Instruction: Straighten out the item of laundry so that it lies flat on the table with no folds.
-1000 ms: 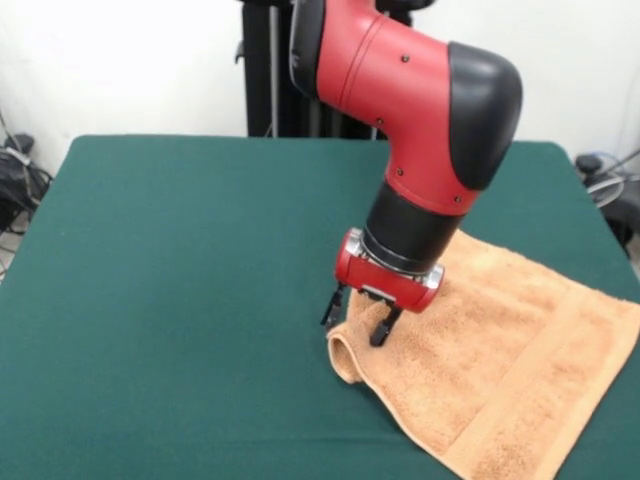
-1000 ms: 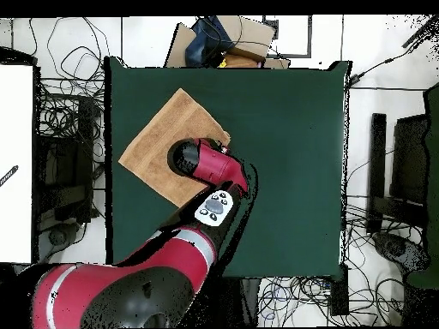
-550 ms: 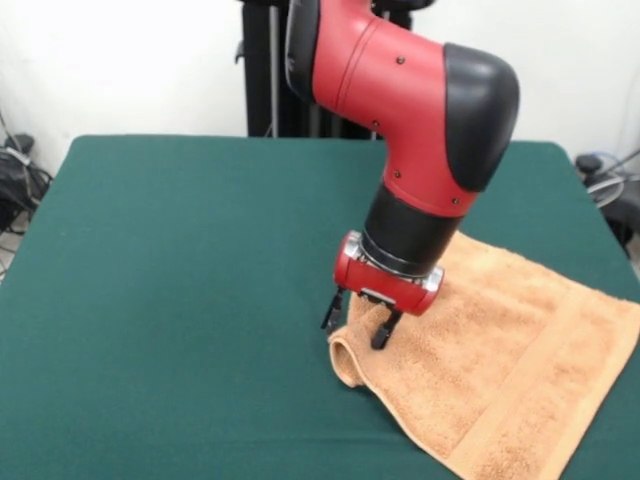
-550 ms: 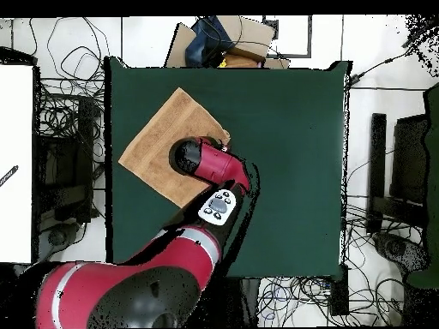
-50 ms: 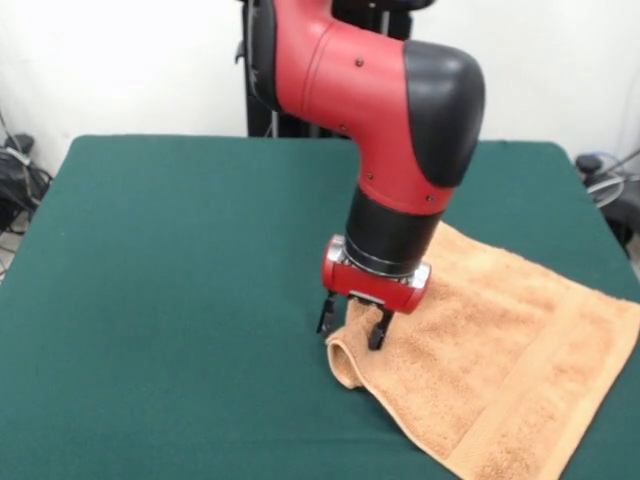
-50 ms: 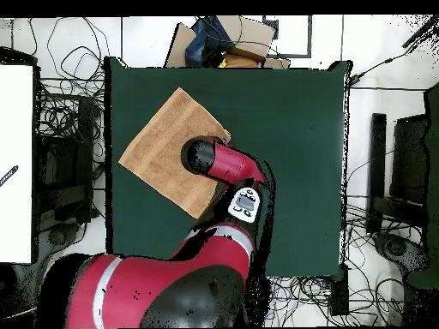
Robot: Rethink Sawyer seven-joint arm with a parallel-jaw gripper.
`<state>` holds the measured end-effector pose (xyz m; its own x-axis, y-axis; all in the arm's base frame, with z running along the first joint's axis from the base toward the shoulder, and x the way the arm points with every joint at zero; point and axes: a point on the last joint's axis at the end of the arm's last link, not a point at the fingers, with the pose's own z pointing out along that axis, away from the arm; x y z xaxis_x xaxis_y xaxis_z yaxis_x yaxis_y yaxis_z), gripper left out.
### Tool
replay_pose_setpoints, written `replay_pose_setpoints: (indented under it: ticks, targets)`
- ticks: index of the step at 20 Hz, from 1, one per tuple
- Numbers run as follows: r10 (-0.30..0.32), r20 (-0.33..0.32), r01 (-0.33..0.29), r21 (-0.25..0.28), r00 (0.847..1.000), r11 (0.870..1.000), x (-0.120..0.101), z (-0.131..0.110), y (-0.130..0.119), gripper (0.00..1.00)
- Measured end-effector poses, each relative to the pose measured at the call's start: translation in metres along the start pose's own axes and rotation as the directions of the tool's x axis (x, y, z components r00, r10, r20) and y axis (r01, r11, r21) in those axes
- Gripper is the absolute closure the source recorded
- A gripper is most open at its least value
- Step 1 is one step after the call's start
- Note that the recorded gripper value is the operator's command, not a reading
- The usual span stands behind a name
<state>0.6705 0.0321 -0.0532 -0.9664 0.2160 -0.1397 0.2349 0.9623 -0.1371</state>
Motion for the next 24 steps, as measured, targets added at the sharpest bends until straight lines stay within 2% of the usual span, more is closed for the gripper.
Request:
replay_pose_setpoints:
  ticks: [6,11,24]
  targets:
    - [0.000,-0.015,-0.001,-0.061,1.000,0.998,-0.002,0.002,-0.014,0.00]
    - [-0.007,-0.016,0.005,-0.087,1.000,0.996,0.000,0.002,-0.020,0.00]
    - [-0.068,0.022,0.070,-0.094,0.997,0.993,0.007,0.001,-0.027,0.00]
